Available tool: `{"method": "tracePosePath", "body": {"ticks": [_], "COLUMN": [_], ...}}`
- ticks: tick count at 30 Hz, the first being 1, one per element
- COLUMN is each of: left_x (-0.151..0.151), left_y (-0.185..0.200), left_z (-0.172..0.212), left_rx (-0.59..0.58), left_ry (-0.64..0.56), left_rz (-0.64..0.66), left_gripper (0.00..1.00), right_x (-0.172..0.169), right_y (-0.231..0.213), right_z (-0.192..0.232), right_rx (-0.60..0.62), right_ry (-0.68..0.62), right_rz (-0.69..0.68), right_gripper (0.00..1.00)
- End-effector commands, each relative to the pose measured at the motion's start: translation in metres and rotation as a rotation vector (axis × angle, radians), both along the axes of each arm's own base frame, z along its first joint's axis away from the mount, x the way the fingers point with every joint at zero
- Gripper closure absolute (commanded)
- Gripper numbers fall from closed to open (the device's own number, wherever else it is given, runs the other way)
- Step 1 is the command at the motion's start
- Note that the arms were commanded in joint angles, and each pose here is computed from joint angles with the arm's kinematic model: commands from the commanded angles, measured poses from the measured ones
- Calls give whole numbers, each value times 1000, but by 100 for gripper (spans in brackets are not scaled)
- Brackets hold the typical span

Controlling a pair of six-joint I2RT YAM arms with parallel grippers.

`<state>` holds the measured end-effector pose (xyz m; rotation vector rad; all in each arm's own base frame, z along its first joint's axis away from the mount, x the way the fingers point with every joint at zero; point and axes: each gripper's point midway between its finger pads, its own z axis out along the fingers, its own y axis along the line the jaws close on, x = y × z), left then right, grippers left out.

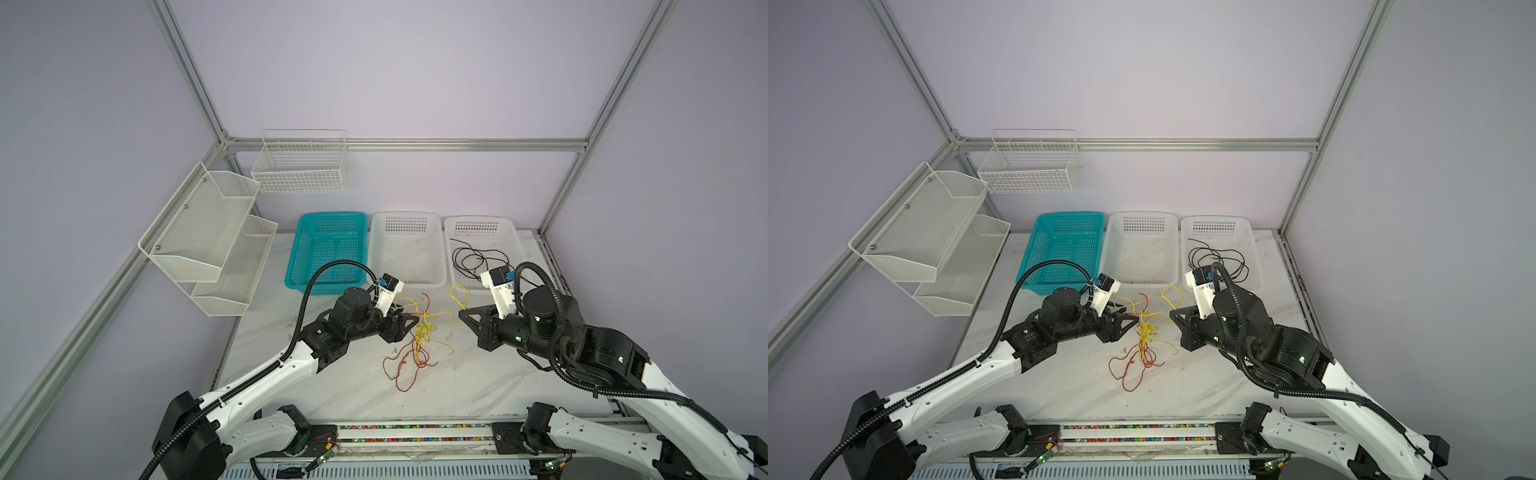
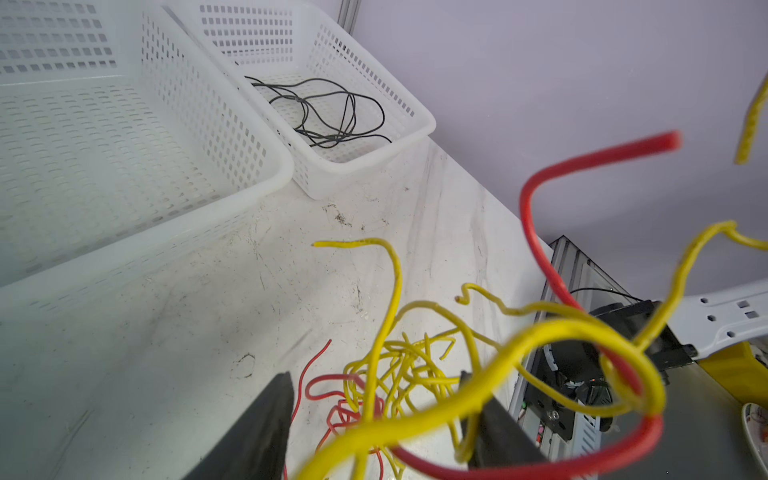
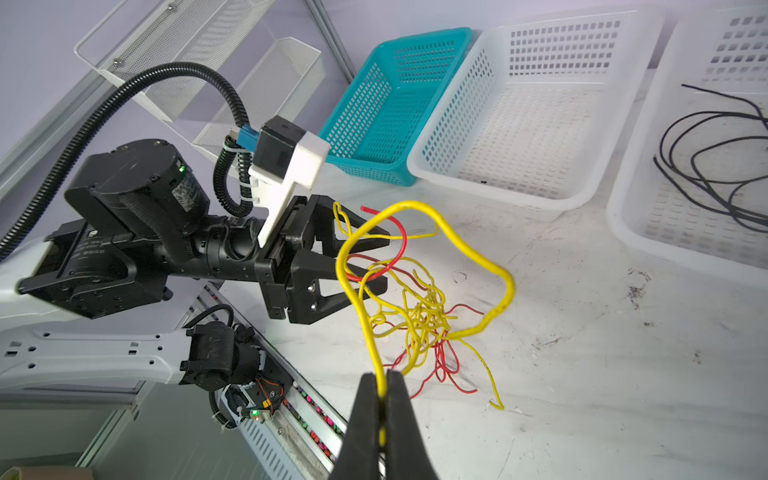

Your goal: Untangle the cables

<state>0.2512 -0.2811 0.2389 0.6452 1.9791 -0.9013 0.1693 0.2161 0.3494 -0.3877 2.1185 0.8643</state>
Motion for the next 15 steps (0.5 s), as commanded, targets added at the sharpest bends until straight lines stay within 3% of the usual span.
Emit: {"method": "tracePosePath", "body": {"ticks": [1,15], "left_x": [-2,-9], "left_y": [4,11], "left_z": [9,17], "left_rx": [-35,-50], "left_ry": [-69,-100], "left_rz": [6,9], "left_gripper": [47,90], "right_x": [-6,-5], "right_y": [3,2], "right_z": [29,26], "right_rx": [92,108], "right_ry": [-55,-56], "right_rz": [38,21], "right_gripper": [100,100]}}
